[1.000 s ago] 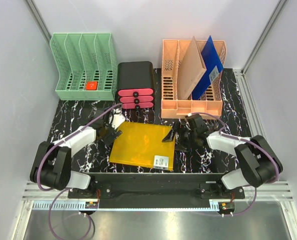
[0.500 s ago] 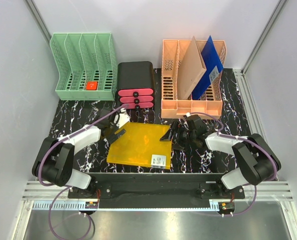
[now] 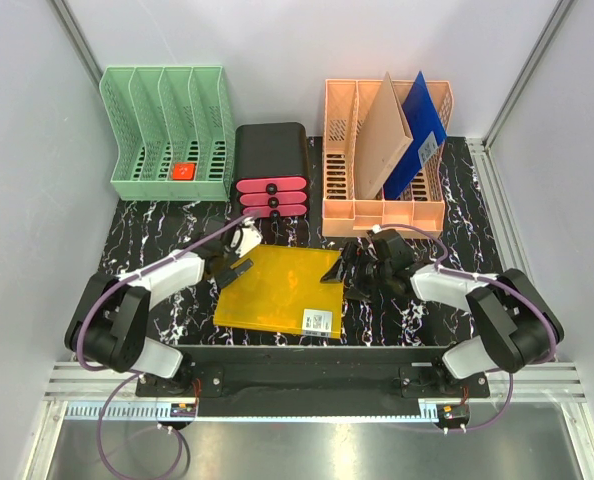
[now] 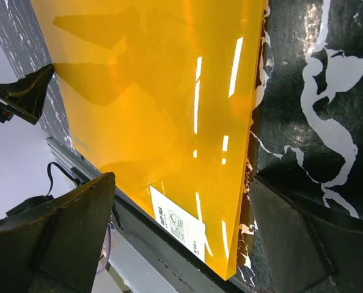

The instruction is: Organize the desk

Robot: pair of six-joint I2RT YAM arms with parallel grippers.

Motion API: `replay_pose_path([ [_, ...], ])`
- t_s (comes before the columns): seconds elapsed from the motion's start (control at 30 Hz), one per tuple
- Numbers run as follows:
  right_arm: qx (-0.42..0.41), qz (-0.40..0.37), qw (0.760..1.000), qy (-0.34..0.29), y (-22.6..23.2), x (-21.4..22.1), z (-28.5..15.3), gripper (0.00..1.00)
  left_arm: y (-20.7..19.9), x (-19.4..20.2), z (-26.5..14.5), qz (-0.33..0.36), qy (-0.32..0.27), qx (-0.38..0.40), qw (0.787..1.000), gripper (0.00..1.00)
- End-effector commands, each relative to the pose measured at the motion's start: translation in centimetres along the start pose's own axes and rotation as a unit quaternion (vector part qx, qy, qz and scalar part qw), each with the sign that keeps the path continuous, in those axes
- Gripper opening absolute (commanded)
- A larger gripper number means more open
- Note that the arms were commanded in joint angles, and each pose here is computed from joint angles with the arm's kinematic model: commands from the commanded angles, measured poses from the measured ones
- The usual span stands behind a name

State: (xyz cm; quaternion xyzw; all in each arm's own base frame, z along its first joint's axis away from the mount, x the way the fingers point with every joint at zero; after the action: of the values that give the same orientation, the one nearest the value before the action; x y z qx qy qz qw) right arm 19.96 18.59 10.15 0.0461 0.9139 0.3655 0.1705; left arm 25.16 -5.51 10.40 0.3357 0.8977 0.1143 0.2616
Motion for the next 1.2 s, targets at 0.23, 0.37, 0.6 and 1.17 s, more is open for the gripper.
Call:
replay_pose_path([
  [0.23,0.063,-0.001,0.997,0.046,-2.3,2.4,2.3,1.0,-3.6,3.3,1.1,0.058,0.127,0.054,0.989,0.99],
  [0.37,0.02,0.003,0.999,0.05,-1.3,2.8,3.2,1.0,-3.8,3.0,1.2,0.08,0.14,0.055,0.985,0.99],
  [0.6,-0.088,0.046,0.994,0.037,1.1,2.3,3.9,1.0,-3.9,2.7,1.2,0.098,0.153,0.065,0.981,0.99],
  [1.17,-0.161,0.05,0.985,0.031,4.7,1.1,3.5,1.0,-5.2,-0.7,-0.5,0.05,0.112,0.14,0.983,0.99],
])
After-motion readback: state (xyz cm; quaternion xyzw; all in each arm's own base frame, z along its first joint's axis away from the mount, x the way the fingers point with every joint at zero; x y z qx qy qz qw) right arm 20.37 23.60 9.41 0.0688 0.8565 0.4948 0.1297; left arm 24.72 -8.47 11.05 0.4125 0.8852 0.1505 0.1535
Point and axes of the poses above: each gripper's point midway between its finger pads, its own z axis out along the fingers, its own y axis along the line the jaws close on, x = y × z, the point moved 9 cm from there along -z, back along the fingers, and after that the axes turned 10 degrees about -z, right-handed, at the moved point
